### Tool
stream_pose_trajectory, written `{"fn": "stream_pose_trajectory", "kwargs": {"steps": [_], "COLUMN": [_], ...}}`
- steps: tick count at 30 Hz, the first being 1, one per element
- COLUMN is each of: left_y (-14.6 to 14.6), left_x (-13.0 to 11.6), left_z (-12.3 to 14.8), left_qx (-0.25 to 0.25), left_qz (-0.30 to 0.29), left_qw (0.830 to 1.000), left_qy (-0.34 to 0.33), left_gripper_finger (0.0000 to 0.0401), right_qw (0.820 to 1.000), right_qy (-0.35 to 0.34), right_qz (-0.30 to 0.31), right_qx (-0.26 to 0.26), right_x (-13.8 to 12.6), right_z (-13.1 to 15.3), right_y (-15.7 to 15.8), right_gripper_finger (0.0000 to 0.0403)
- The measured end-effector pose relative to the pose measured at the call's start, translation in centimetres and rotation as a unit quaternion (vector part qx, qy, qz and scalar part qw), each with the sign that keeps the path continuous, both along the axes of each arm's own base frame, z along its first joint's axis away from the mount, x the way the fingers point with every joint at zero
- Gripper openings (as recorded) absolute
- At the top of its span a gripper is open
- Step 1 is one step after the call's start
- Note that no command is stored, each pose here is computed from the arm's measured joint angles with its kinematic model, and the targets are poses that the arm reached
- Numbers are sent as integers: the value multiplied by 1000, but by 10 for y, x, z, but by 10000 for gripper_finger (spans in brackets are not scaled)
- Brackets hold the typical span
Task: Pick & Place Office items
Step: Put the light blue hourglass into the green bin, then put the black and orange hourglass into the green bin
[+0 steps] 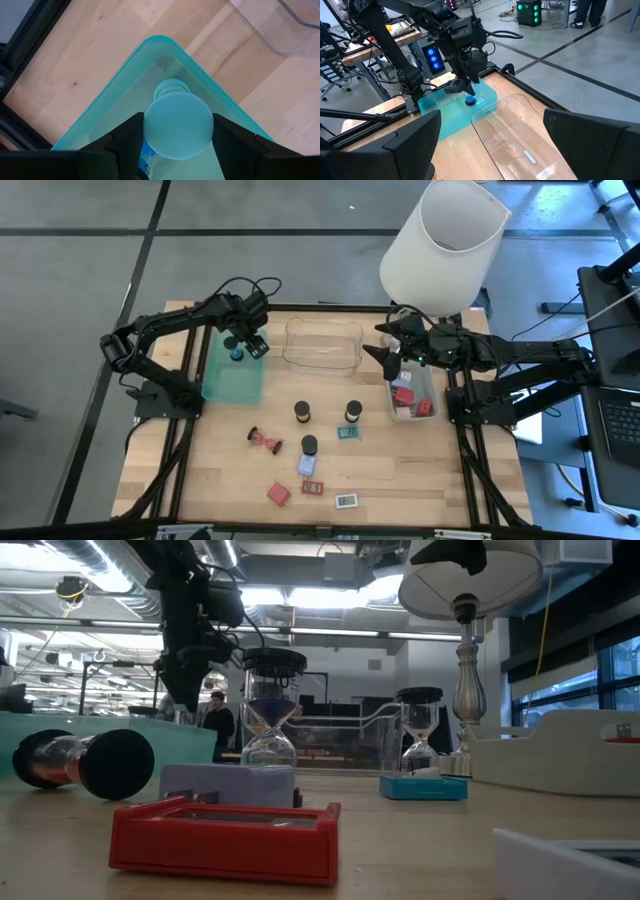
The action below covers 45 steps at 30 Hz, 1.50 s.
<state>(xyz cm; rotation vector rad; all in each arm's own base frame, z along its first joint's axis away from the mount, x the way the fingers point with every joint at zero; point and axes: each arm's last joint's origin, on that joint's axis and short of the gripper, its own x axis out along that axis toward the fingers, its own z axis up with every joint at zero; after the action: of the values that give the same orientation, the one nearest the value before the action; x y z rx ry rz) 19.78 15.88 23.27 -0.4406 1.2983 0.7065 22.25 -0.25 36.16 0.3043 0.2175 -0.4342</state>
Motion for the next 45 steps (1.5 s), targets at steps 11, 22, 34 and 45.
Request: {"fn": "stream_pose_trajectory", "kwargs": {"steps": [11,22,34,45], "left_y": [0,-1,0,1], "left_x": [0,-1,-2,2], "left_z": [0,-1,0,35], "left_qx": [-3,-13,6,10], "left_qz": [33,82,100,78], "left_qw": [999,997,995,997], "left_qy": [-6,-11,-2,-28], "left_gripper_finger": [206,206,249,250], "right_qw": [1000,1000,1000,1000], "right_qy": [1,6,6,4], "right_qz": [0,3,3,5], "right_qx": [0,-11,-11,-8], "right_x": [0,0,0,0], "right_z": [0,0,0,0], "right_y": [0,0,0,0], "right_gripper_finger": [354,354,354,354]}}
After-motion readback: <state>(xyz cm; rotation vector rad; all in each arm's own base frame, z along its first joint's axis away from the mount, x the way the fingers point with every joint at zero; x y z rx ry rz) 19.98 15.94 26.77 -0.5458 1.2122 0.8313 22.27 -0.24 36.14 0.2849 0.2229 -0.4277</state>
